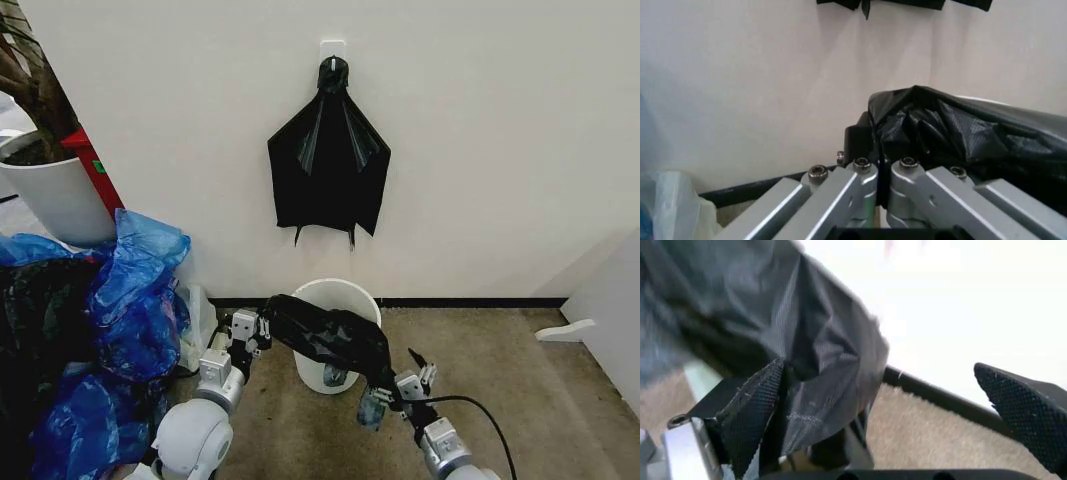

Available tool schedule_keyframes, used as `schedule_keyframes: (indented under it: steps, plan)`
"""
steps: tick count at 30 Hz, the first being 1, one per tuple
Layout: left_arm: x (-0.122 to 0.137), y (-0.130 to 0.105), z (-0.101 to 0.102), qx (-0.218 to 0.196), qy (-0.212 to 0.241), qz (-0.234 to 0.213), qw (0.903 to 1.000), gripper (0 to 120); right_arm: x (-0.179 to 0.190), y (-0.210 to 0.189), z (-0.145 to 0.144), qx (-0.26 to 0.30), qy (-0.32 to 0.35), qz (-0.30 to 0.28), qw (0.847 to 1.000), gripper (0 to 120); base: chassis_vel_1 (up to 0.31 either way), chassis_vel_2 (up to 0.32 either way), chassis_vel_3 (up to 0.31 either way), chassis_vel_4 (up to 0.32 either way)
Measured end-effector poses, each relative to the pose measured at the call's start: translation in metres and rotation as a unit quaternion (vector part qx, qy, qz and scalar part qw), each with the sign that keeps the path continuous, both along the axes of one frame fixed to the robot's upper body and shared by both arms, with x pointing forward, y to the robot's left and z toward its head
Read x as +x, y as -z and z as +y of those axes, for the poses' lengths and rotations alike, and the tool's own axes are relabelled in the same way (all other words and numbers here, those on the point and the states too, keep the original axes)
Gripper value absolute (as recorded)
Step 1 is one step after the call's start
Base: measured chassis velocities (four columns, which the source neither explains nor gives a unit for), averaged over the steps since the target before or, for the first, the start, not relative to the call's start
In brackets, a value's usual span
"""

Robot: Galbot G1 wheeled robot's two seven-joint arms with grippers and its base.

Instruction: Place the garbage bag over the trash bin.

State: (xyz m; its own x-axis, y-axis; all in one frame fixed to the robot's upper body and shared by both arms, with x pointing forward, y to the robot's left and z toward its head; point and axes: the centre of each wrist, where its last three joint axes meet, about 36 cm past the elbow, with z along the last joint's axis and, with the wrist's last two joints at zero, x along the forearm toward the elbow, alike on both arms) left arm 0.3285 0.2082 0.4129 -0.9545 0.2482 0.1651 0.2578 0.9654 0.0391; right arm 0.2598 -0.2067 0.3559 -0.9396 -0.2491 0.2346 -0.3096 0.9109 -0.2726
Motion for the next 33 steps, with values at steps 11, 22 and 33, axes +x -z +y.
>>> schedule_keyframes:
  steps: [11,22,33]
  plan:
    - [-0.001,0.007,0.002,0.004,0.006,-0.001,1.0000,0,0.022,-0.015,-0.004,0.034,0.028,-0.017,0.999,100,0.000,0.000,0.000,0.000]
    - [0.004,0.006,0.003,0.000,0.007,-0.001,1.0000,0,-0.009,-0.007,0.014,0.107,0.035,0.087,0.990,100,0.000,0.000,0.000,0.000]
    - [0.009,0.008,0.005,-0.003,0.005,0.001,1.0000,0,-0.015,0.008,0.020,0.153,0.045,0.141,0.977,95,0.000,0.000,0.000,0.000]
